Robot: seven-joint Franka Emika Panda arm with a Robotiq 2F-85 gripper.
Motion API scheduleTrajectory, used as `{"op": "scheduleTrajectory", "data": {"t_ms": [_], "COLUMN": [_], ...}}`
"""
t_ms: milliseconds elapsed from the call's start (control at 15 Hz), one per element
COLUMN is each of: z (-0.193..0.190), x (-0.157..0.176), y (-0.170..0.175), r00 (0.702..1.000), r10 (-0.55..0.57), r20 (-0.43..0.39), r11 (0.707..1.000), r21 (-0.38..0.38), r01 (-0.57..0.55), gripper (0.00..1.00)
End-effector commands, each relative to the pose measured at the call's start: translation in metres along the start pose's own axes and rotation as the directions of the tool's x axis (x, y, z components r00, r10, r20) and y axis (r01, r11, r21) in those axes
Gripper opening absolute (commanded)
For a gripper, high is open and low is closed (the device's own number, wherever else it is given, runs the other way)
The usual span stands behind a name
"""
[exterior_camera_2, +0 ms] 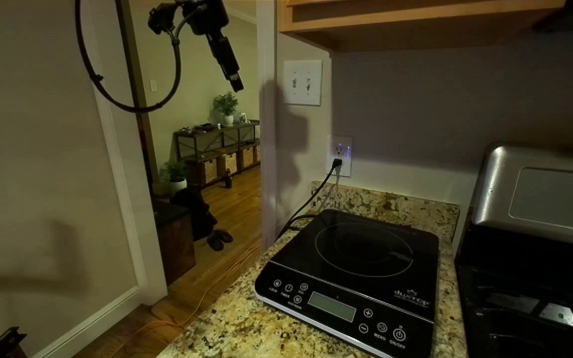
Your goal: Turn off the left switch
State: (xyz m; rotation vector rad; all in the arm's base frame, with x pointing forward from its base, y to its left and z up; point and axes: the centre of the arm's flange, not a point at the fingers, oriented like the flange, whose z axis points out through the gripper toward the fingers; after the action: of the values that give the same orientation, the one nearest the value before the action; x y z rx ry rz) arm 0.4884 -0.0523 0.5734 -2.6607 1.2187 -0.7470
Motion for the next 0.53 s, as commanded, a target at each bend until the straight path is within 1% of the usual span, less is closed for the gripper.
{"op": "scheduleTrajectory", "data": {"t_ms": [0, 267, 333, 467], "z": [0.0011, 0.0028, -0.0026, 0.0033], "x": [0.004, 0.0067, 0.005, 0.0092], "y": [-0.0001, -0.001, 0.0025, -0.0054], "r00": [1.0, 0.999, 0.997, 0.991], "r10": [0.023, 0.048, 0.077, 0.124], "r20": [-0.007, -0.009, -0.023, -0.05], "r11": [1.0, 0.999, 0.997, 0.992], "r21": [0.013, 0.021, 0.01, 0.016], "r01": [-0.023, -0.048, -0.076, -0.123], "gripper": [1.0, 1.0, 1.0, 1.0]}}
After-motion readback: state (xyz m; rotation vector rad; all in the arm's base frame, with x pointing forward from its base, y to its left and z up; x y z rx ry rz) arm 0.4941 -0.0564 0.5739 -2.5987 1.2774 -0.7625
